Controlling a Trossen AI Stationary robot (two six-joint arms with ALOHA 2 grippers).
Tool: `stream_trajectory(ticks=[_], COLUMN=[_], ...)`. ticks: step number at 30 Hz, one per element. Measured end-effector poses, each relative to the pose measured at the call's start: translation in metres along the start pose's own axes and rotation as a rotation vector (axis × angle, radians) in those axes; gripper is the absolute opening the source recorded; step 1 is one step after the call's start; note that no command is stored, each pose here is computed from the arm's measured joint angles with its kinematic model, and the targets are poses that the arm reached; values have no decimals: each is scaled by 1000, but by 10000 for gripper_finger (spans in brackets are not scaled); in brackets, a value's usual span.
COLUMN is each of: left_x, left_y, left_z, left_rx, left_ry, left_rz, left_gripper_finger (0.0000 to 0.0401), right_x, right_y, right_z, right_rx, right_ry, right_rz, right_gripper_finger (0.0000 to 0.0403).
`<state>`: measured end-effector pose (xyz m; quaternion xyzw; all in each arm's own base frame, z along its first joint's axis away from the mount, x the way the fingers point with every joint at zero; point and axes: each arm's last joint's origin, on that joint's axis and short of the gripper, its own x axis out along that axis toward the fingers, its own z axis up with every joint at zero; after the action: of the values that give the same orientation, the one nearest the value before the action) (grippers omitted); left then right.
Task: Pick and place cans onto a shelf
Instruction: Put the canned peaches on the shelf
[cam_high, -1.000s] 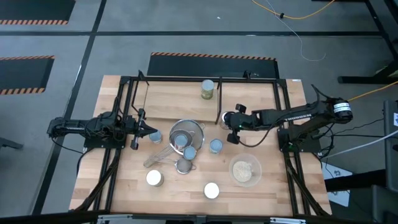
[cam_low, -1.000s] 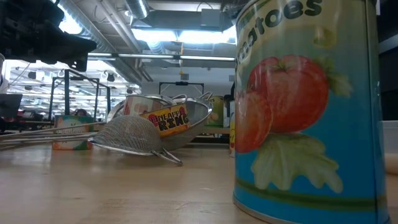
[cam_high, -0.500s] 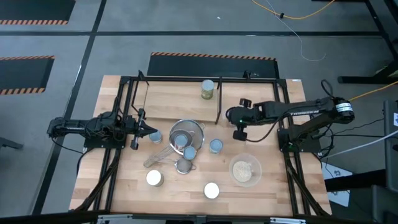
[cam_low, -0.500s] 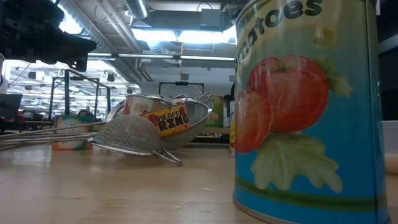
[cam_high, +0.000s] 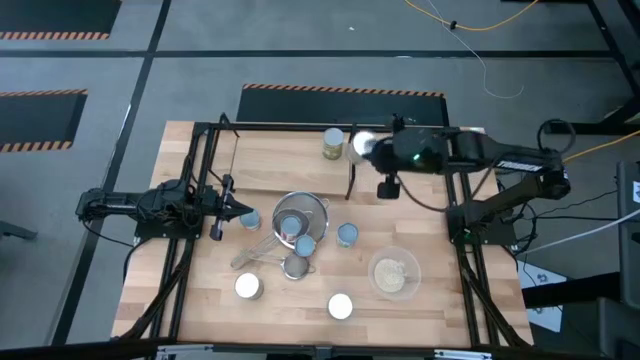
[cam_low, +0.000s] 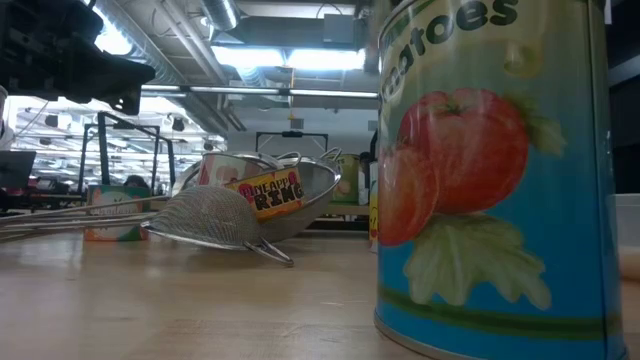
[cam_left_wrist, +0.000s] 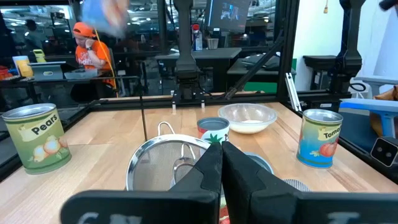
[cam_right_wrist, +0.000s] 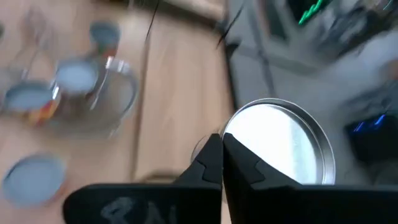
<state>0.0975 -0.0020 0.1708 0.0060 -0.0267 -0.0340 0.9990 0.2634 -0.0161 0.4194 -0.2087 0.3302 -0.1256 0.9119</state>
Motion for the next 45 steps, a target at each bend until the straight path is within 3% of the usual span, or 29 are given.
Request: stream_trajectory(ticks=[8,14,22,35,45], left_x=[0,0,0,0,0], left_y=[0,0,0,0,0], left_z=[0,0,0,0,0], left_rx=[0,0,0,-1,-1], left_ry=[0,0,0,1,1], left_rz=[0,0,0,-1,-1], left_gripper_finger=[0,0,0,0,0], right_x=[-23,-8,50,153,191], right_y=[-23,-22,-17,12,29], right_z=[28,27,23,-12,-28], right_rx=[-26,-38,-86,-110,-128], right_ry=[-213,-280,-176,178,293], right_rz=[-75,108,209,352,387], right_gripper_finger=[0,0,0,0,0])
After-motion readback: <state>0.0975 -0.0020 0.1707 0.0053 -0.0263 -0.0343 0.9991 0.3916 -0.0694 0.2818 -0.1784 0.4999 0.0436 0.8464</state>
